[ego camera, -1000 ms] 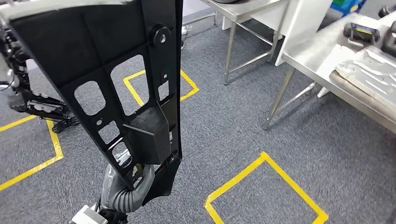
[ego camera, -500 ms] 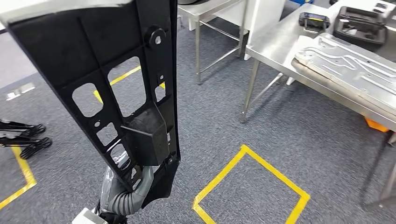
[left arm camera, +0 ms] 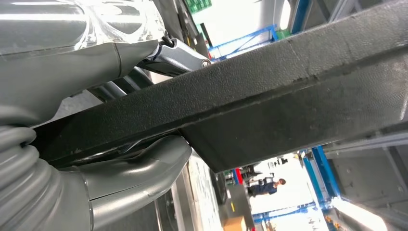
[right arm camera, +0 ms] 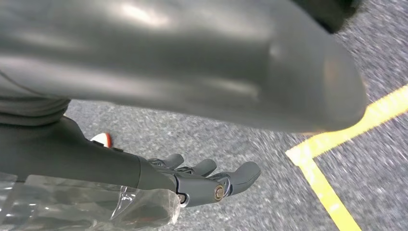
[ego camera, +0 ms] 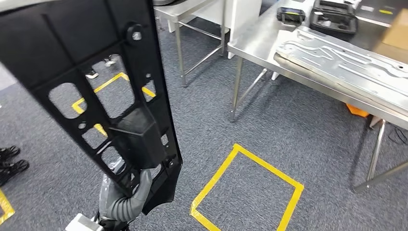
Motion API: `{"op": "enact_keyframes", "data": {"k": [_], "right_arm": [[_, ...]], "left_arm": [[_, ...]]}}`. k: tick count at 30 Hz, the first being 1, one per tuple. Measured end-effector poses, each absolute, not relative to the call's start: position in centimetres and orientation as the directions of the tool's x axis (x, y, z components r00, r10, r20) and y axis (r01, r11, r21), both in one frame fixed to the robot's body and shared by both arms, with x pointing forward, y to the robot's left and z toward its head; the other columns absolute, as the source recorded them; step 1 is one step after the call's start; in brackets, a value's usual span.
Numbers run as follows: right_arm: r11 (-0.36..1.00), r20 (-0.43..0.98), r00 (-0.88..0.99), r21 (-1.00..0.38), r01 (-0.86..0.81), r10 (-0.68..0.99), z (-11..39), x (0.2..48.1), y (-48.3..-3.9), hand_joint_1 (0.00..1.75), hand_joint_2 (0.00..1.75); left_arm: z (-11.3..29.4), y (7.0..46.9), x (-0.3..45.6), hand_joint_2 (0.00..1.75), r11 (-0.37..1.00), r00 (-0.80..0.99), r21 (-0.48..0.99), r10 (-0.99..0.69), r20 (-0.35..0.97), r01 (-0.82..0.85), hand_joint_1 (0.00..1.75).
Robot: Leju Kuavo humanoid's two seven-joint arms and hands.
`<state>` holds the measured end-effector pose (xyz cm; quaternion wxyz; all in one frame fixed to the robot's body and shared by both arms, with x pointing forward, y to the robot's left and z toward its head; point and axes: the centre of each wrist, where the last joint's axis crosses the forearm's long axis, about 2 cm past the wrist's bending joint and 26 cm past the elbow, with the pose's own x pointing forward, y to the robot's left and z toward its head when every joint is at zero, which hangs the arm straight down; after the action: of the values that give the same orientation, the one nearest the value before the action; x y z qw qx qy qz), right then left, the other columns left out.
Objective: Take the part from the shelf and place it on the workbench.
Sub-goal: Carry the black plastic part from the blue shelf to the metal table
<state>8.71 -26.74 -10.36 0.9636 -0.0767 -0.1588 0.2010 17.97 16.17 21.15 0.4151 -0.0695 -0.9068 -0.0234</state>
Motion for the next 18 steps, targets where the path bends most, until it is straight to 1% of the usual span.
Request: {"op": "enact_keyframes", "data": {"k": [6,18], "right_arm": [[0.896,0.284,0.856,-0.239,-0.373,0.432,-10.1,10.0,-26.8,0.00,0.00],[0.906,0.329,0.850,-0.256,-0.338,0.411,-10.1,10.1,-27.1,0.00,0.00]], "left_arm": [[21.1,17.0,18.3,1.75,0.987,-0.651,-0.019,0.118,0.750,0.158,1.75],[22.8,16.9,20.3,1.75,0.950,-0.654,0.038,0.183,0.734,0.308,1.75]]}}
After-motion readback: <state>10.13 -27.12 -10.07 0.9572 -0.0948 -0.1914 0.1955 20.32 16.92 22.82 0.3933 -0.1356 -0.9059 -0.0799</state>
